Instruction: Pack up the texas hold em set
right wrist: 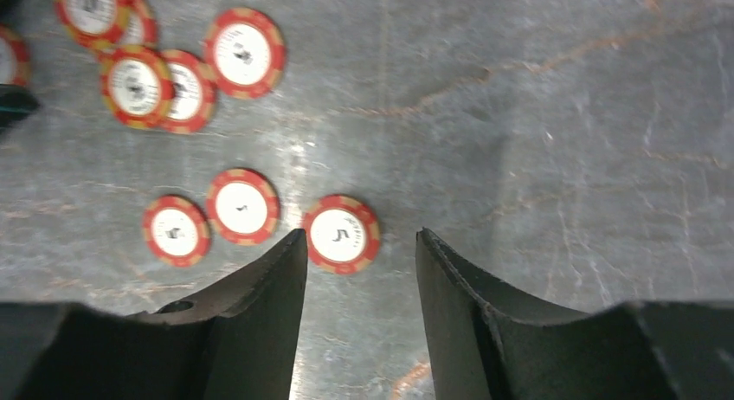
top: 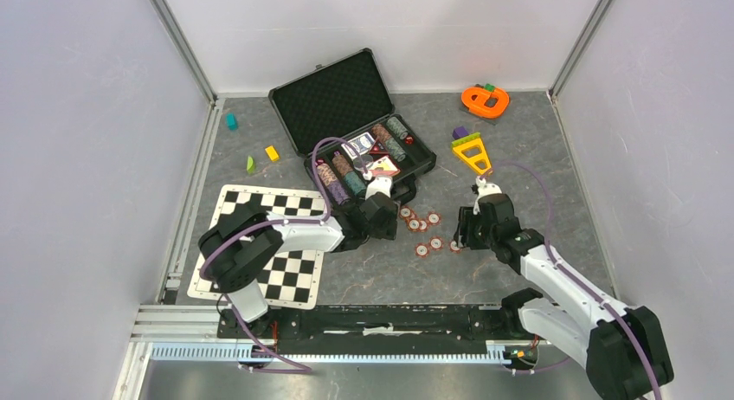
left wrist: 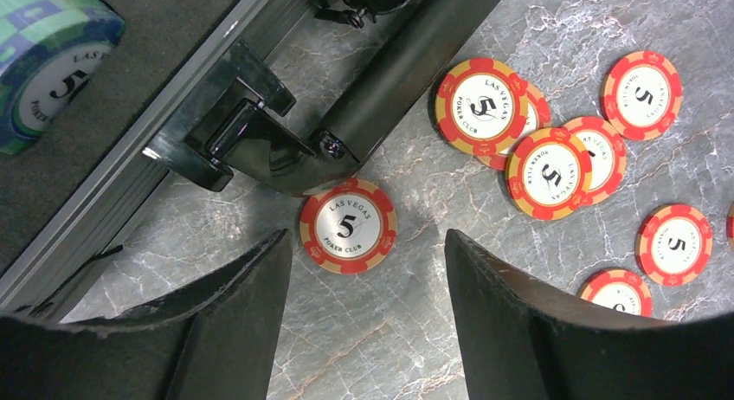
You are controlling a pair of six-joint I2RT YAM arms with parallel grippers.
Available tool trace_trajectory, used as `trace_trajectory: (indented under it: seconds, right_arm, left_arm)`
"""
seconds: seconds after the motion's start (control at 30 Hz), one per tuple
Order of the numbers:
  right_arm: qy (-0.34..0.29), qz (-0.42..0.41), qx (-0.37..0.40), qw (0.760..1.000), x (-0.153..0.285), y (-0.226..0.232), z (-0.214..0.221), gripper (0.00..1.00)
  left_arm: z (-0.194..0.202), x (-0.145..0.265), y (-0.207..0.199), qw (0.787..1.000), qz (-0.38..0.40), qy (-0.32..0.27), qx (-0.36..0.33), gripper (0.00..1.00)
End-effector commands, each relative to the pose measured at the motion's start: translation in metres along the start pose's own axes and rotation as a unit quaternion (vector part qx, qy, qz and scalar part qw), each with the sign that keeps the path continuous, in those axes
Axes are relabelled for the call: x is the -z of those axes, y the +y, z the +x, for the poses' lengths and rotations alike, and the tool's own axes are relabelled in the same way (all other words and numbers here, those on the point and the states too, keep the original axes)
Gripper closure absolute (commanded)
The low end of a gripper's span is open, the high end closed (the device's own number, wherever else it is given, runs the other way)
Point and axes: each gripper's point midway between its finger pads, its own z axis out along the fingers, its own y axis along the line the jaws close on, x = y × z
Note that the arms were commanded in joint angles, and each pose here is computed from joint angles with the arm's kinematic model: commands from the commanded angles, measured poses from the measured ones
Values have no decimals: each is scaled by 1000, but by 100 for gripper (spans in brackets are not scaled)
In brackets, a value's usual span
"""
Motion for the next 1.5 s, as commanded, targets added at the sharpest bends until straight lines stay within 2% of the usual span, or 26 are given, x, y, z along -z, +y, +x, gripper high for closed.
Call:
trace_trajectory:
  seconds: [0.0, 0.23, 0.4, 0.53, 0.8, 0.93, 1.13, 1.47]
  right_arm:
    - [29, 82, -29, 996, -3, -30, 22, 47]
    - [47, 60, -34, 997, -16, -25, 38, 53]
    - [58, -48, -35, 997, -23, 11, 47, 66]
    - [54, -129, -33, 990, -23, 38, 47, 67]
    - [68, -206, -5, 976, -15, 63, 47, 67]
    - [56, -199, 13, 978, -12, 61, 40, 65]
    - [36, -177, 29, 983, -9, 53, 30, 65]
    - [34, -170, 34, 984, -10, 51, 26, 65]
  left_arm:
    - [2, -5, 6, 999, -37, 11, -1, 29]
    - [12, -8, 16, 994, -87, 59, -36, 34]
    - [15, 1, 24, 988, -117, 90, -54, 38]
    - [18, 0, 18, 983, -116, 124, -72, 40]
    - [26, -11, 7, 981, -97, 151, -72, 46]
    - [26, -10, 10, 980, -105, 155, -67, 48]
    - [38, -4, 12, 975, -82, 196, -57, 54]
    - [58, 44, 15, 966, -35, 251, -56, 61]
